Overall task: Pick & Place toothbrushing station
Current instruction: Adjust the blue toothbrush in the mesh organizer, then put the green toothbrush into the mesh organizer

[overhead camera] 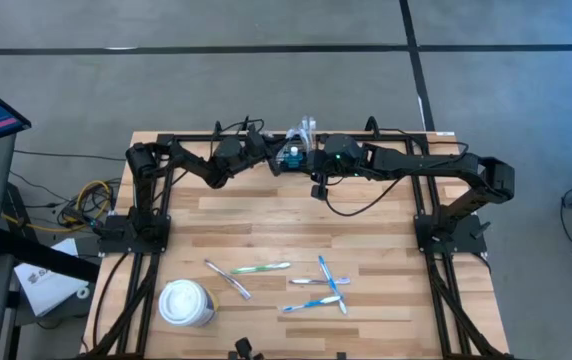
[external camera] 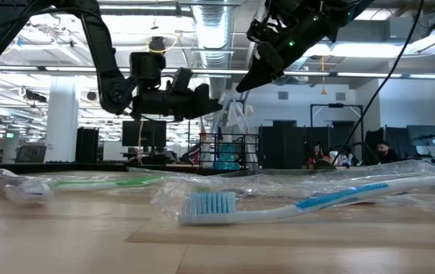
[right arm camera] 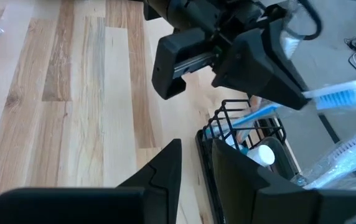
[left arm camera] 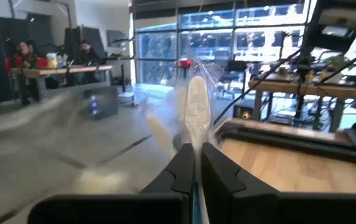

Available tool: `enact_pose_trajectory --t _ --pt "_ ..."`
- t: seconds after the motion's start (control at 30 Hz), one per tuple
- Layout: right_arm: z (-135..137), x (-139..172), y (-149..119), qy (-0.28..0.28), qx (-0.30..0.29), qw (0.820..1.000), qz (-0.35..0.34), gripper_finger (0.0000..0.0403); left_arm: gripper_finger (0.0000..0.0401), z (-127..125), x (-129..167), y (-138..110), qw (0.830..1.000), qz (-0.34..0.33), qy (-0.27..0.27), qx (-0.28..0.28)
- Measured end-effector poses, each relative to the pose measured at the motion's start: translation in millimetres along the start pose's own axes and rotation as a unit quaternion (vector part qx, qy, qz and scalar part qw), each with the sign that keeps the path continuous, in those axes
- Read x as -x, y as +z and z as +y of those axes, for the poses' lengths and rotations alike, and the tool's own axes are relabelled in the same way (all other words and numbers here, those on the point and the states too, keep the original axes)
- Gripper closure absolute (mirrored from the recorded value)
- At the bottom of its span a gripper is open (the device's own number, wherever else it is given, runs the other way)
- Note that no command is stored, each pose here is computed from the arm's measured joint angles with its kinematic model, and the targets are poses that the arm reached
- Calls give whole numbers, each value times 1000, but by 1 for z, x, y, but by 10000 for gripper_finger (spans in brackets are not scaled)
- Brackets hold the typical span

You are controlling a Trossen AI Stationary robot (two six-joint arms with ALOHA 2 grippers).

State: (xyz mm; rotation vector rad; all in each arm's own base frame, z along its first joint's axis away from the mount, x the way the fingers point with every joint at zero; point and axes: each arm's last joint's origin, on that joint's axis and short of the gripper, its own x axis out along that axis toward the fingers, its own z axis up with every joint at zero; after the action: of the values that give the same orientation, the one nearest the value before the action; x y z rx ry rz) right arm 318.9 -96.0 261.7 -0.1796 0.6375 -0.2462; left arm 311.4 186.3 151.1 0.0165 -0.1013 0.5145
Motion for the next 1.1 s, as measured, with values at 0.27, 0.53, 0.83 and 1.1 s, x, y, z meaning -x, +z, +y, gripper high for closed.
enact_pose_trajectory --t 0.27,0.53,0.83,1.1 --pt "0 0 0 0 0 1000 0 321 396 -1 7 -3 1000 -5 3 6" --pt "0 0 0 0 0 1000 0 321 365 -2 7 -3 1000 -4 3 15" --pt "0 0 0 0 0 1000 0 321 322 -10 7 4 1000 -14 -13 16" --pt "1 0 -1 2 0 1000 5 321 316 -14 29 36 999 -42 -19 10"
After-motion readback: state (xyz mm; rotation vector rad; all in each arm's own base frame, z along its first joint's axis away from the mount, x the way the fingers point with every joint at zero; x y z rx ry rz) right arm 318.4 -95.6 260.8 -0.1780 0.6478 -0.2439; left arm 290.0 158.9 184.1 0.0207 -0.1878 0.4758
